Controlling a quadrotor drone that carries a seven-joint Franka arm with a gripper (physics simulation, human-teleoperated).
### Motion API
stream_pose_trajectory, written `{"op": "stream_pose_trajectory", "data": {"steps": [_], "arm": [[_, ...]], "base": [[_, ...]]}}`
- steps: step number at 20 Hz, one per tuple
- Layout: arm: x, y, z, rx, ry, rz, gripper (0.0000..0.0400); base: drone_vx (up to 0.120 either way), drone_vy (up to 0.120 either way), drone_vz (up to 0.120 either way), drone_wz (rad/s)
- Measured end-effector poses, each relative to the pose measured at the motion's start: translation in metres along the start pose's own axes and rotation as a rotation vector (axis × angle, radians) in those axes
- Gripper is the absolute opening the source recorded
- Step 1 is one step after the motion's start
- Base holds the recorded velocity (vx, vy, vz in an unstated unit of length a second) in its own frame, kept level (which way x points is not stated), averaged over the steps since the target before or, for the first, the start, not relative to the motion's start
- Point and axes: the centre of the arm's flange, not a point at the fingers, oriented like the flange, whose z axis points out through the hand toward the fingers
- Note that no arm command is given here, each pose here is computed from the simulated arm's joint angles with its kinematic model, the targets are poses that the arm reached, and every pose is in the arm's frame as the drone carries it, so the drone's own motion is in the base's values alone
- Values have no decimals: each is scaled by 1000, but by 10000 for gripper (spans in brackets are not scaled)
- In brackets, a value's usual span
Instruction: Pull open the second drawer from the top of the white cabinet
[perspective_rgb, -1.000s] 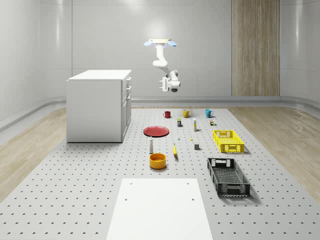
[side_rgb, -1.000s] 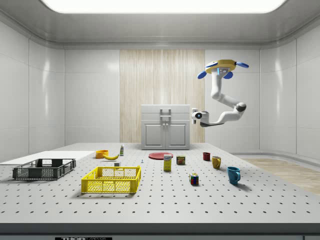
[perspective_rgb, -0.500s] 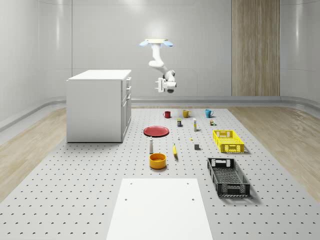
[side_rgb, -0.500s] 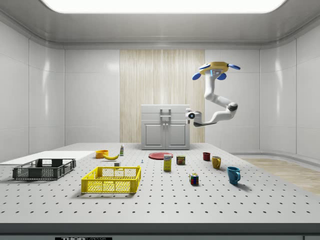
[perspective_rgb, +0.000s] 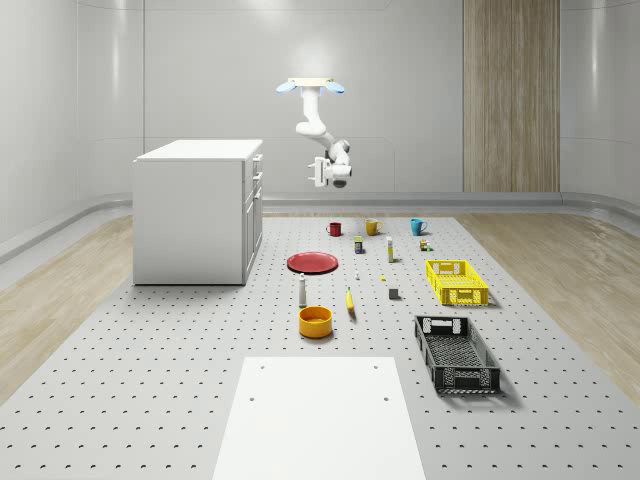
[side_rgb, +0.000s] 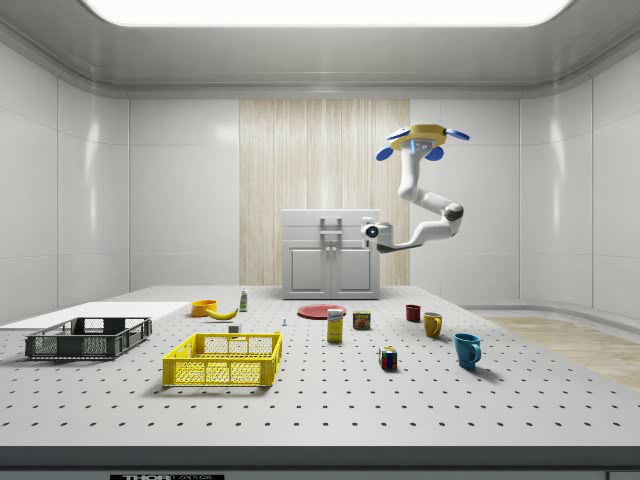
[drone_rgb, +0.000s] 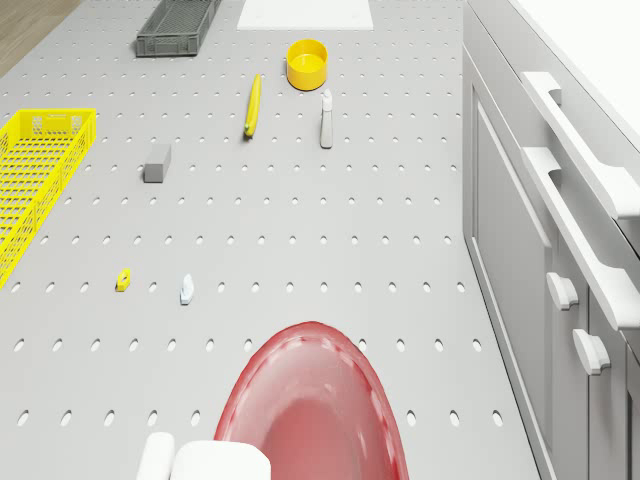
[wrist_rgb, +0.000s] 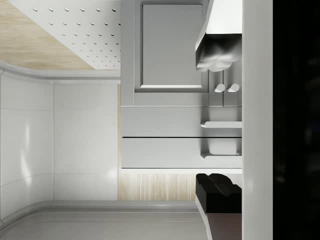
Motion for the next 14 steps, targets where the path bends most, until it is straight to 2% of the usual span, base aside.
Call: {"op": "stream_pose_trajectory", "data": {"steps": [14], "arm": [[0, 0, 0, 0, 0, 0, 300]], "base": [[120, 0, 0, 0]]}}
